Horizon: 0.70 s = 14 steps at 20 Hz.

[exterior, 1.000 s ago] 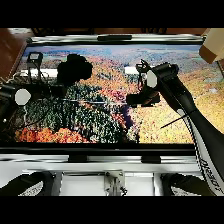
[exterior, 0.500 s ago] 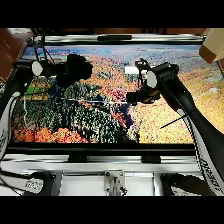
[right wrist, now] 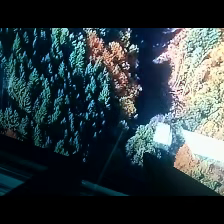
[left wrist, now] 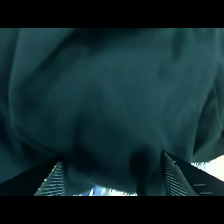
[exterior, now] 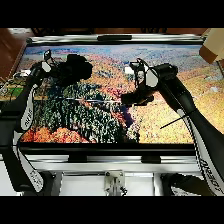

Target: Fold the shirts.

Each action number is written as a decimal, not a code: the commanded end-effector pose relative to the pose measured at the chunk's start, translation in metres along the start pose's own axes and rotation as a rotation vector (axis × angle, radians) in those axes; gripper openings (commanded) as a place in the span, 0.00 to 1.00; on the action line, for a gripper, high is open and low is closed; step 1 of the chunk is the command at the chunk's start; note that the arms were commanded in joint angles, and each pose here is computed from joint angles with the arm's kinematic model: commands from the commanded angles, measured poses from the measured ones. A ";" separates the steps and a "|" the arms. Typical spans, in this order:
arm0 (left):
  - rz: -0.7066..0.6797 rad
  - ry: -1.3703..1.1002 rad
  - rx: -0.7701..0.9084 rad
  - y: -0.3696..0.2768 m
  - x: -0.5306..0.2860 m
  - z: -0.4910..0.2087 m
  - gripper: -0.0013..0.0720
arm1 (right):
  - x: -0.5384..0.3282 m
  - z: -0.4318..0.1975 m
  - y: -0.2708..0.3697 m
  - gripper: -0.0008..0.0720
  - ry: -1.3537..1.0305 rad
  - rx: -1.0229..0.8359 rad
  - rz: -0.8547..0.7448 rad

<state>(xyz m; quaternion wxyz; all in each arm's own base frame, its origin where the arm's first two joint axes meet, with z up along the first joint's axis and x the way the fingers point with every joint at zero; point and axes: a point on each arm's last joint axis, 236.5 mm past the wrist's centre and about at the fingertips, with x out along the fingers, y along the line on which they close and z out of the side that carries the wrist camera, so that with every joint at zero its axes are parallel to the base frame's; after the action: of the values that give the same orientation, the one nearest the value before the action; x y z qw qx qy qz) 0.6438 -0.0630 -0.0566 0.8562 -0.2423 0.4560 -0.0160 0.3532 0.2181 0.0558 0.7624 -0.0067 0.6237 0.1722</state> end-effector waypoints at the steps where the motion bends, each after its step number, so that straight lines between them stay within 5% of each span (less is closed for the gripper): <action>1: -0.042 -0.039 -0.043 -0.002 0.019 0.005 0.94 | 0.000 0.002 0.008 0.69 -0.007 -0.010 0.033; 2: -0.048 -0.061 -0.040 -0.005 0.019 0.009 0.87 | 0.000 0.003 0.008 0.69 -0.013 -0.010 0.032; 5: -0.073 -0.089 -0.045 -0.014 0.011 0.019 0.15 | 0.000 0.007 0.005 0.69 -0.030 -0.024 0.021; 6: -0.091 -0.098 -0.012 -0.023 0.002 0.023 0.07 | 0.000 0.007 0.004 0.69 -0.028 -0.038 0.015; 14: -0.269 -0.294 0.563 -0.207 -0.264 0.027 0.06 | -0.076 0.008 -0.024 0.68 -0.156 -0.094 -0.126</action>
<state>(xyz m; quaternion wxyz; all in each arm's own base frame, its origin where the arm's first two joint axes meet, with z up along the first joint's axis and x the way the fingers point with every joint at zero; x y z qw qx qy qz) 0.6133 -0.1444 0.1515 0.9251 -0.1182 0.3174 -0.1713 0.3549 0.2087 0.0883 0.7875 -0.0335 0.5871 0.1844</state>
